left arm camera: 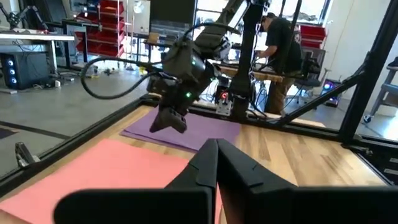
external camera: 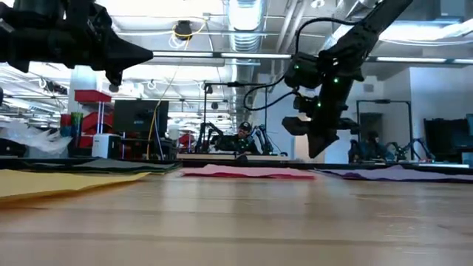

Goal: Organize paper
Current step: Stack the purple paper on top of the purple paper

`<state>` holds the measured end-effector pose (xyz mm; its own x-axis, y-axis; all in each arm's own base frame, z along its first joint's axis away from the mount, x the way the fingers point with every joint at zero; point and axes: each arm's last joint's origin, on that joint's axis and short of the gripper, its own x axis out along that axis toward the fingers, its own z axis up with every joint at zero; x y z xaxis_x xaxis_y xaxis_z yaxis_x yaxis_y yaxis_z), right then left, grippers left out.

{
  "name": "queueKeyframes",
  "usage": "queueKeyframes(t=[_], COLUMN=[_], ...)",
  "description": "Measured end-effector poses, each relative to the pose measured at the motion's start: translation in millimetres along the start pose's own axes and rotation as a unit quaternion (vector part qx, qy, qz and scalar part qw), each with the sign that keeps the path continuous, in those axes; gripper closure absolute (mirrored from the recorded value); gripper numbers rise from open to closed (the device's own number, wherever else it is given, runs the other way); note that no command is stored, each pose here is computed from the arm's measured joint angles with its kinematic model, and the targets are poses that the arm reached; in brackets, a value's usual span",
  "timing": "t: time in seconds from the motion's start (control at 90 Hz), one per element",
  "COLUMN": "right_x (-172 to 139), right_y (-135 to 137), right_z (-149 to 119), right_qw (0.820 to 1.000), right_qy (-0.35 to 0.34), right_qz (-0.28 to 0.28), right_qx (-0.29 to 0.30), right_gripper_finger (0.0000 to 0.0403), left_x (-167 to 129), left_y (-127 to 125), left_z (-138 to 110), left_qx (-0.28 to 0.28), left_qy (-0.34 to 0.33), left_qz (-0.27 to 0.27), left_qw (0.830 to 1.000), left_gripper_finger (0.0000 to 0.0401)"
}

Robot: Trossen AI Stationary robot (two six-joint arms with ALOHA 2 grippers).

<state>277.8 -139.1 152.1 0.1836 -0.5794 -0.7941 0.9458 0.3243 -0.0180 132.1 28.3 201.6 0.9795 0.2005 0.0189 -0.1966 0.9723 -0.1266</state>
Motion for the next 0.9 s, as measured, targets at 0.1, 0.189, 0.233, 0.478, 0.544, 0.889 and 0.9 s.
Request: queueKeyframes(t=[0.1, 0.189, 0.233, 0.478, 0.544, 0.889, 0.9], right_x=[3, 7, 11, 28, 31, 32, 33], right_y=[1, 1, 3, 10, 9, 7, 6], right_z=[0, -4, -5, -14, -15, -13, -13], right_qw=[1.0, 1.0, 1.0, 0.999, 0.999, 0.999, 0.999], right_qy=[-0.002, 0.011, 0.015, 0.029, 0.036, 0.037, 0.038], right_qz=[0.002, -0.002, 0.006, 0.011, 0.006, 0.004, 0.004], right_qx=[-0.002, -0.011, -0.01, -0.022, -0.023, -0.027, -0.027], right_gripper_finger=[0.0403, 0.0403, 0.0403, 0.0403, 0.0403, 0.0403, 0.0403], left_x=[0, 0, 0, 0, 0, 0, 0], left_y=[0, 0, 0, 0, 0, 1, 1], left_z=[0, 0, 0, 0, 0, -1, -1], left_qx=[0.0, -0.002, -0.003, -0.004, -0.004, -0.002, -0.002], left_qy=[0.0, 0.0, 0.0, 0.0, 0.0, 0.003, 0.004], left_qz=[0.0, 0.0, 0.0, 0.0, 0.0, 0.009, 0.01], left_qw=[1.0, 1.0, 1.0, 1.0, 1.0, 1.0, 1.0], left_gripper_finger=[0.0401, 0.0401, 0.0401, 0.0401, 0.0401, 0.0401, 0.0401])
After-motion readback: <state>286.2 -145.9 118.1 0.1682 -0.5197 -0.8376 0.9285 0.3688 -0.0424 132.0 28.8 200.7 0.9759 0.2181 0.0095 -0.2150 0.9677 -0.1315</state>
